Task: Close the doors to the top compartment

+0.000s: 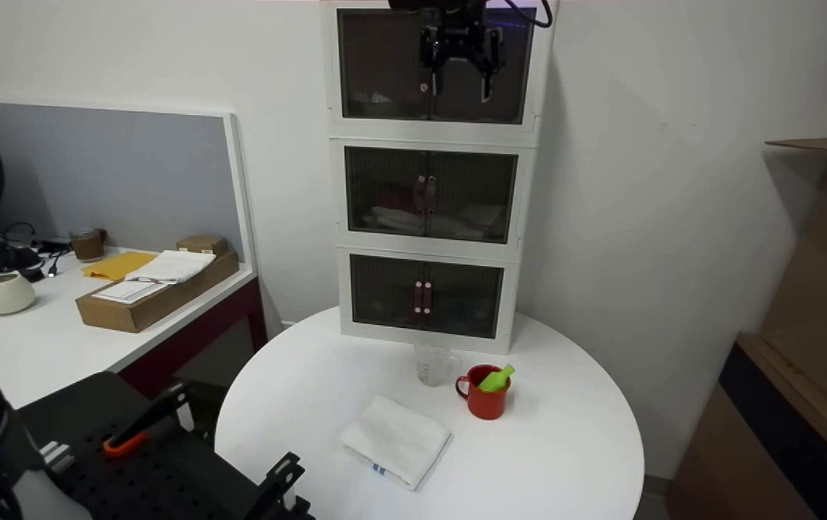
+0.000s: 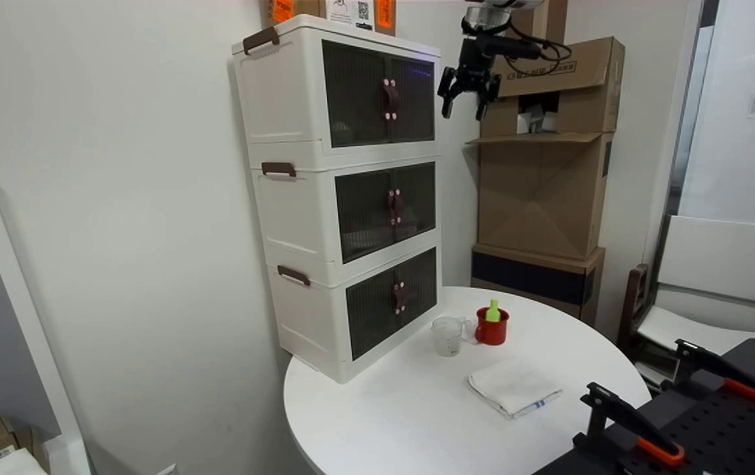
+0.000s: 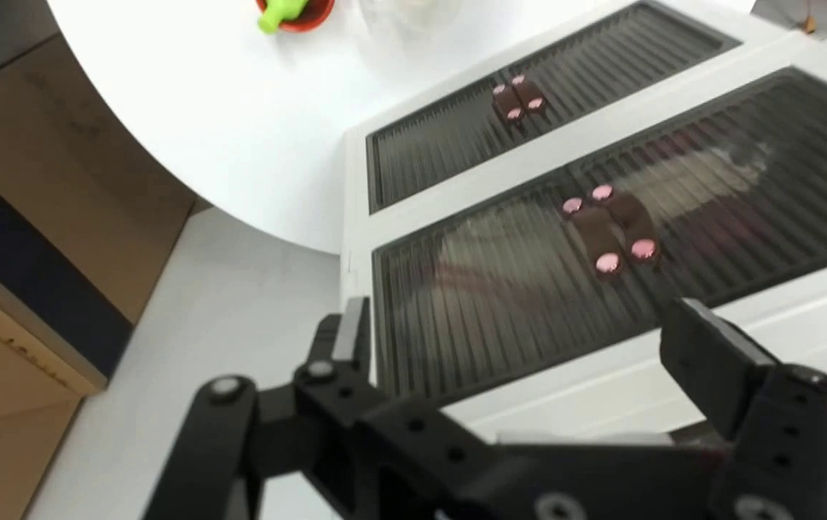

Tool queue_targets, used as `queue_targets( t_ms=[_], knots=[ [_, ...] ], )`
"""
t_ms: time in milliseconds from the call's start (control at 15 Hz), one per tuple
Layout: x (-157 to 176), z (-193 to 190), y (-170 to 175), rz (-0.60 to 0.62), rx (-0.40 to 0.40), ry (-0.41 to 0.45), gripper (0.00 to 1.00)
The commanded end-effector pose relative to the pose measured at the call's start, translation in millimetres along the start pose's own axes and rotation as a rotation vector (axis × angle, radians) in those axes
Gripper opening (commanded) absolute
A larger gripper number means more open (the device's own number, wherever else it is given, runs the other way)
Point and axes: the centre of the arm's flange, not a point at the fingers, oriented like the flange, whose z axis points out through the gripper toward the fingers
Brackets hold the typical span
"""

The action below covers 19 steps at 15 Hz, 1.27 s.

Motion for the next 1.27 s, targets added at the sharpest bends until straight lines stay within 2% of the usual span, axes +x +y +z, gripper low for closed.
queue_targets(
  t_ms=[0, 200, 267, 467, 733, 800, 1200],
  knots=[
    [-84, 3, -36, 0.003, 0.046, -0.077, 1.0],
    [-131, 29, -72, 0.003, -0.017, -0.126, 1.0],
    [-148, 37, -80, 0.004, -0.056, -0.137, 1.0],
    [-191, 48, -91, -0.001, -0.105, -0.18, 1.0],
    [-231, 40, -92, -0.01, -0.07, -0.231, 1.0],
    [-204, 57, -93, -0.014, -0.084, -0.239, 1.0],
    [-209, 59, -93, -0.015, -0.086, -0.244, 1.0]
  ],
)
